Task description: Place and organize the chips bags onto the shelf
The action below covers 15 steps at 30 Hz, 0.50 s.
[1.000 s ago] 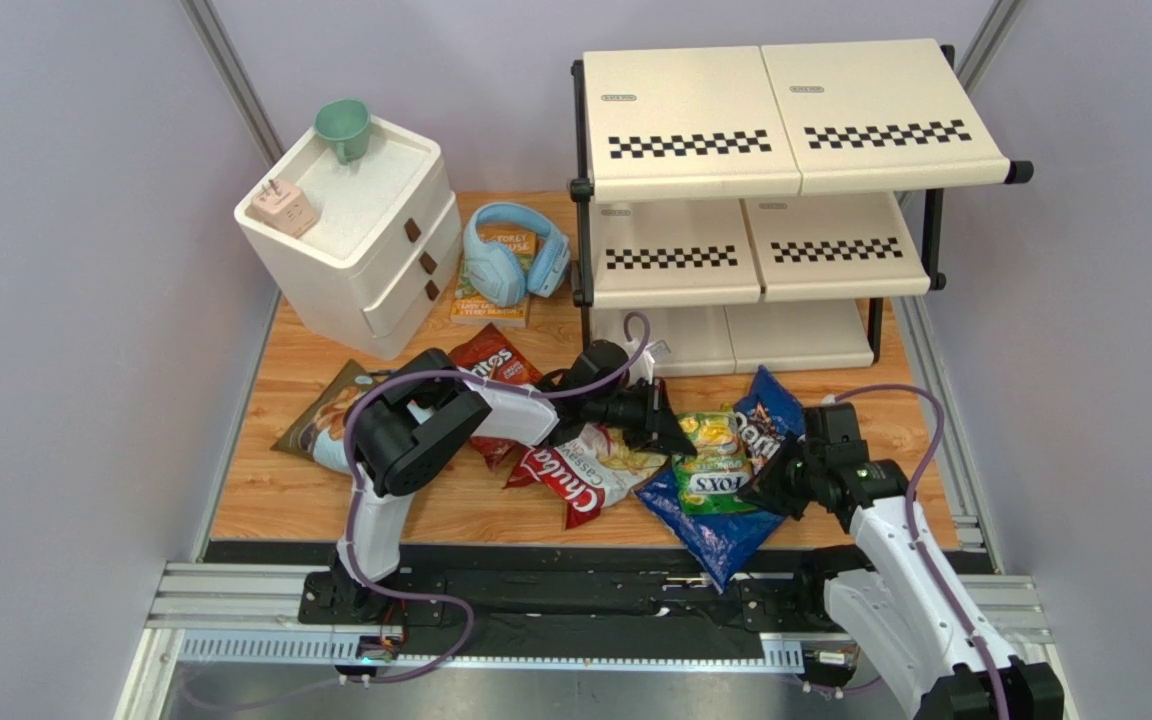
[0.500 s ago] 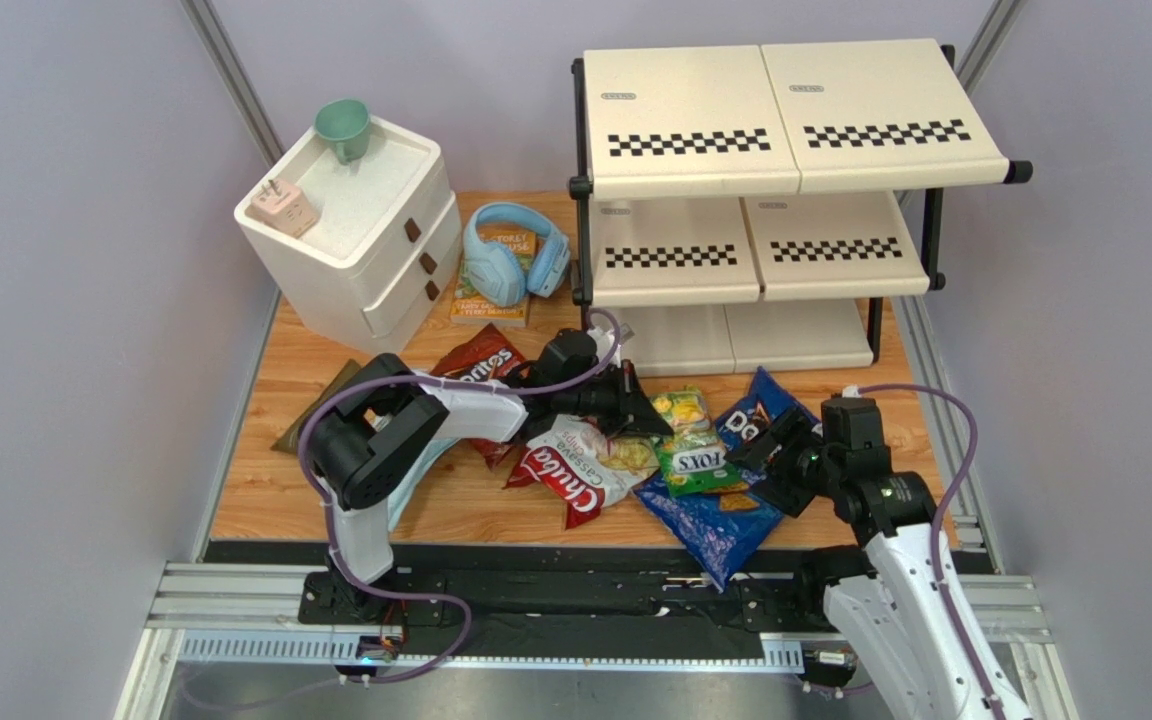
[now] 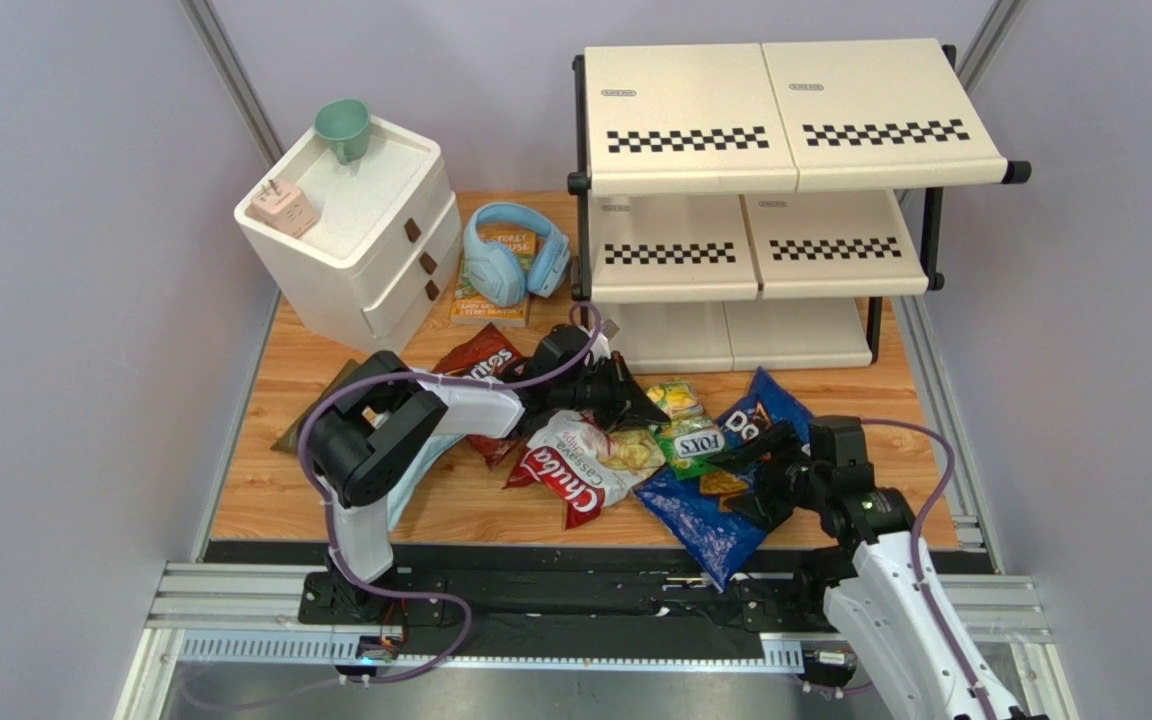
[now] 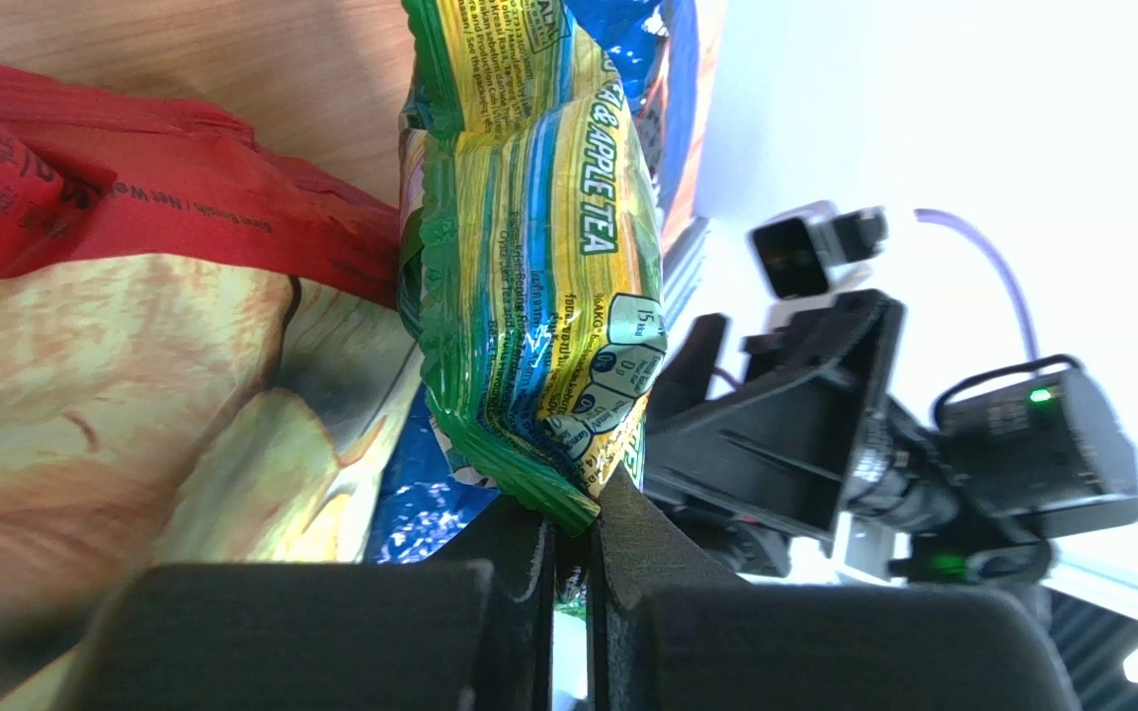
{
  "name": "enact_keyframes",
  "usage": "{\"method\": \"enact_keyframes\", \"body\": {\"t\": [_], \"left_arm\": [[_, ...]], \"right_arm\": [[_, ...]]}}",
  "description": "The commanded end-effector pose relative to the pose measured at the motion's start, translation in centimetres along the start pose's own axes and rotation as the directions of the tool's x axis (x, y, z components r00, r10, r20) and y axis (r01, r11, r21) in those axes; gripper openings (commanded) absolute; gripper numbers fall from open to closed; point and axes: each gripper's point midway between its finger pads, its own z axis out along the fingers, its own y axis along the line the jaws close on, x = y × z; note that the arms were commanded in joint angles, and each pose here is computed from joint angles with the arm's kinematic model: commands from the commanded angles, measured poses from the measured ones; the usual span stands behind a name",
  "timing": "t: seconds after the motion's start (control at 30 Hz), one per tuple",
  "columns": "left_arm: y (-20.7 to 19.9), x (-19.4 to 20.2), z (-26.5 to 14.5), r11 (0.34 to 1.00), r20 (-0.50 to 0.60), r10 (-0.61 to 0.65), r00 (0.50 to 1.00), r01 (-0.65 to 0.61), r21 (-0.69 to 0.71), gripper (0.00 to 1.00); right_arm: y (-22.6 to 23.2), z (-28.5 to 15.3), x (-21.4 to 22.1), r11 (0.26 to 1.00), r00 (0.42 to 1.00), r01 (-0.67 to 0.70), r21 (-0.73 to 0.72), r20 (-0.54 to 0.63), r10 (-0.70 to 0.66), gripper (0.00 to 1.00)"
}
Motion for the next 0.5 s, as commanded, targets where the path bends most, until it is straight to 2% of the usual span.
{"method": "enact_keyframes", "body": {"t": [0.0,0.23,0.47], "left_arm": [[-3.1,-0.6,-0.1,0.993,0.008,-0.02,1.0,0.019,0.113,0.0],[-3.1,-0.1,-0.1,0.992,-0.021,-0.025,0.999,0.027,0.121,0.0],[-3.2,0.7,0.2,0.992,-0.067,-0.002,0.998,0.01,0.122,0.0]], "right_arm": [[2.6,0.4,-0.9,0.993,0.998,-0.048,-0.107,0.043,0.052,0.76],[4.3,0.9,-2.0,0.987,0.993,-0.06,-0.147,0.094,0.074,0.76],[5.5,2.2,-2.1,0.982,0.993,-0.076,-0.17,0.073,0.089,0.76]]}}
